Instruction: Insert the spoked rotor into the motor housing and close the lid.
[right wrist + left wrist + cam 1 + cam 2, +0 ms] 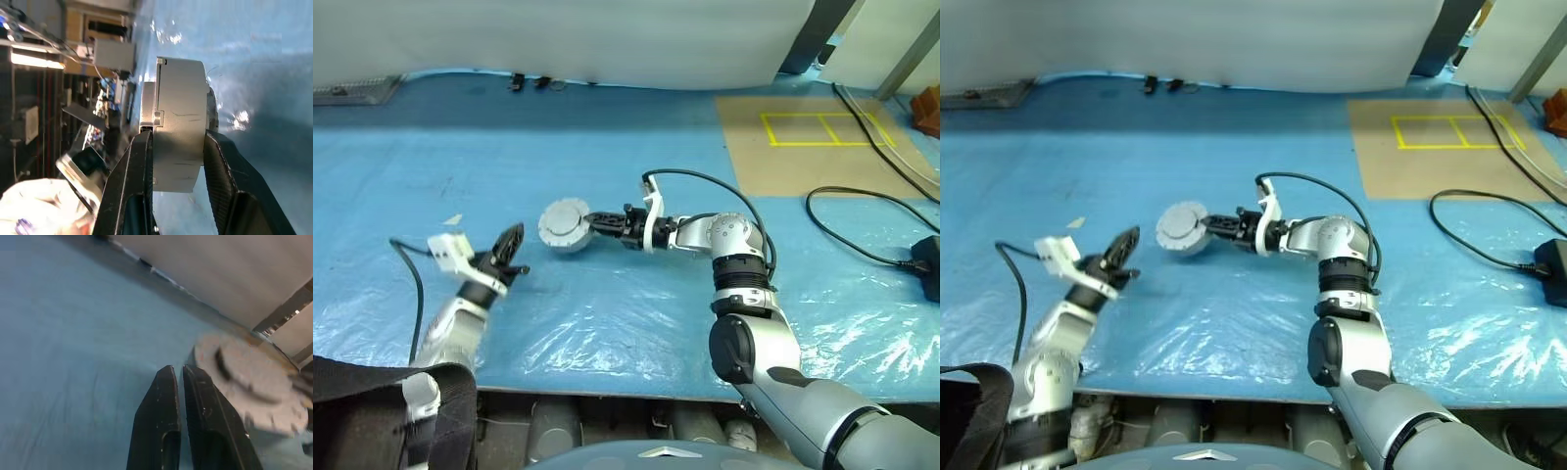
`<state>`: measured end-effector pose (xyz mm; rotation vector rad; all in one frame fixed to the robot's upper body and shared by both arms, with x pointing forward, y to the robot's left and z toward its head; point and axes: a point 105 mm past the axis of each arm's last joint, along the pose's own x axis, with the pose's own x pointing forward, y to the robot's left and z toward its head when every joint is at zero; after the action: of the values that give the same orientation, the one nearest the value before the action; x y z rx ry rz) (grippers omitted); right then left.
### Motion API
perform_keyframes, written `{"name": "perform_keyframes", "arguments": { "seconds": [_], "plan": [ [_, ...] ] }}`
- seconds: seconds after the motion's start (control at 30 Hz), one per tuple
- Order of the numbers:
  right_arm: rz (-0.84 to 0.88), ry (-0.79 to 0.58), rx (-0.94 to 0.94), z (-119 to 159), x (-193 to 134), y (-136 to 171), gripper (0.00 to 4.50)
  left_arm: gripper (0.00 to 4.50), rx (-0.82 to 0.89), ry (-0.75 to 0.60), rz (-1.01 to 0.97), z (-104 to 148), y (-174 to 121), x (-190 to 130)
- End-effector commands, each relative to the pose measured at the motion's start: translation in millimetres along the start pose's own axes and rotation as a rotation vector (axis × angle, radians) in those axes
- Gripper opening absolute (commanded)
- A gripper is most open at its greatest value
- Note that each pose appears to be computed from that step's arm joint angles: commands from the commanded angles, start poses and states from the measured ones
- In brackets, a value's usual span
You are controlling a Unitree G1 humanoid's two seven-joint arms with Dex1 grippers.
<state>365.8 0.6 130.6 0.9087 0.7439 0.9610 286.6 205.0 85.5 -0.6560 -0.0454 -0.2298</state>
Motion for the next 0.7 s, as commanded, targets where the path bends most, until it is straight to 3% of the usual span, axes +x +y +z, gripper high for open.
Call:
{"name": "perform_keyframes", "arguments": {
  "seconds": [0.03,0.17,0.37,0.7],
  "plan": [
    [0.128,-0.063,-0.026,17.3,6.7,30.2,1.06,1.21,-0.134,-0.120,-0.048,20.2,-18.7,-4.3],
    [0.159,-0.087,-0.037,24.2,11.4,36.9,1.06,2.56,-0.276,-0.119,-0.075,5.9,-30.2,0.0],
    [0.236,-0.096,-0.044,31.0,13.4,51.2,1.06,4.48,-0.476,-0.115,-0.149,4.9,-52.2,9.1],
    [0.316,-0.037,-0.069,19.4,13.8,64.4,1.06,4.48,-0.585,-0.113,-0.242,11.2,-69.0,17.4]
  ]
}}
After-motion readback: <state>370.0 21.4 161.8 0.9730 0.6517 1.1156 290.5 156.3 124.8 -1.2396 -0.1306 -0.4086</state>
